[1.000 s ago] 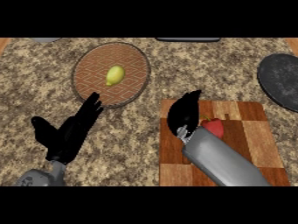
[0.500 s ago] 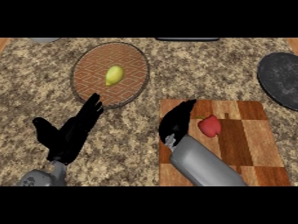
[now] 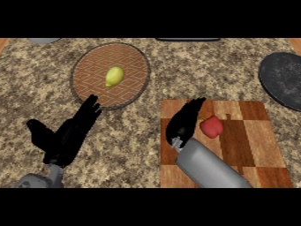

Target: Pick the bell pepper from the cutting board and place it in the pan

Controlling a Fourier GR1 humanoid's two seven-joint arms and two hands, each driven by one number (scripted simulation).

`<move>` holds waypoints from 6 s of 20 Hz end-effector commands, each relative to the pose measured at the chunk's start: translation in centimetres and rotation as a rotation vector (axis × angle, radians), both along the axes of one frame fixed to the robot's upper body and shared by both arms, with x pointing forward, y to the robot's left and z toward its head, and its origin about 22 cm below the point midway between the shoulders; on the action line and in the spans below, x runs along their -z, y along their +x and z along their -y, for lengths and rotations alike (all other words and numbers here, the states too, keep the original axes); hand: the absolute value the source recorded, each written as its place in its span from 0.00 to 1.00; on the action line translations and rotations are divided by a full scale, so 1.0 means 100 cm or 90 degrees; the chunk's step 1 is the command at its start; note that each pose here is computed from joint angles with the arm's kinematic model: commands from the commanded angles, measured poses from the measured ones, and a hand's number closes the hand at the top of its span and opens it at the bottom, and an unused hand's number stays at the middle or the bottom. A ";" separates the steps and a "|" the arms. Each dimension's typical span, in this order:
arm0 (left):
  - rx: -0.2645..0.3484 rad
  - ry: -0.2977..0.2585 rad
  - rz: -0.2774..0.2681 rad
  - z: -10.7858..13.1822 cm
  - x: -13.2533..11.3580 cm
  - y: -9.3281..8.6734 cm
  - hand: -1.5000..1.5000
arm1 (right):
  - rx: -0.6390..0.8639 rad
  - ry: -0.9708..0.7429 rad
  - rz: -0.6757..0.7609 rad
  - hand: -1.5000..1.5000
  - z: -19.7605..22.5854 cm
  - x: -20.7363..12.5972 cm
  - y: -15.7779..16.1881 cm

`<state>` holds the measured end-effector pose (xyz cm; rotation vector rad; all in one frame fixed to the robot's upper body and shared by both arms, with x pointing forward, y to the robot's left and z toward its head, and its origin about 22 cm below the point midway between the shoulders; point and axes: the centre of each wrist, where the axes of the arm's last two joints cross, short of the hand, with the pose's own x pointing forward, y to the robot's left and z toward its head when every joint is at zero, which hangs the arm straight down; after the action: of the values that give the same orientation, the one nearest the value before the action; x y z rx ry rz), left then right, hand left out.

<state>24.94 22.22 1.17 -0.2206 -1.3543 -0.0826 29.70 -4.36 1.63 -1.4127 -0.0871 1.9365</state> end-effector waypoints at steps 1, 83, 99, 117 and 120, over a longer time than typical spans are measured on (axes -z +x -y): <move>0.004 -0.001 0.008 0.007 0.006 -0.001 0.50 | 0.033 -0.053 0.021 0.00 0.017 0.018 -0.010; 0.041 0.002 0.015 0.028 -0.012 0.020 0.50 | 0.016 0.833 0.868 1.00 0.418 -0.043 0.058; 0.044 -0.014 0.029 0.024 -0.010 0.024 0.50 | 0.120 1.061 0.823 0.00 0.427 -0.036 0.053; 0.023 -0.017 0.021 0.015 -0.012 0.021 0.50 | 0.174 1.342 0.646 0.00 0.520 -0.041 -0.045; 0.031 -0.006 0.020 0.012 -0.010 0.014 0.50 | 0.164 1.372 0.635 0.00 0.532 -0.037 -0.066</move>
<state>26.44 20.45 1.94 -0.2686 -1.3826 -0.1141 25.31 -56.17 5.47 -0.5023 -1.6261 -0.0041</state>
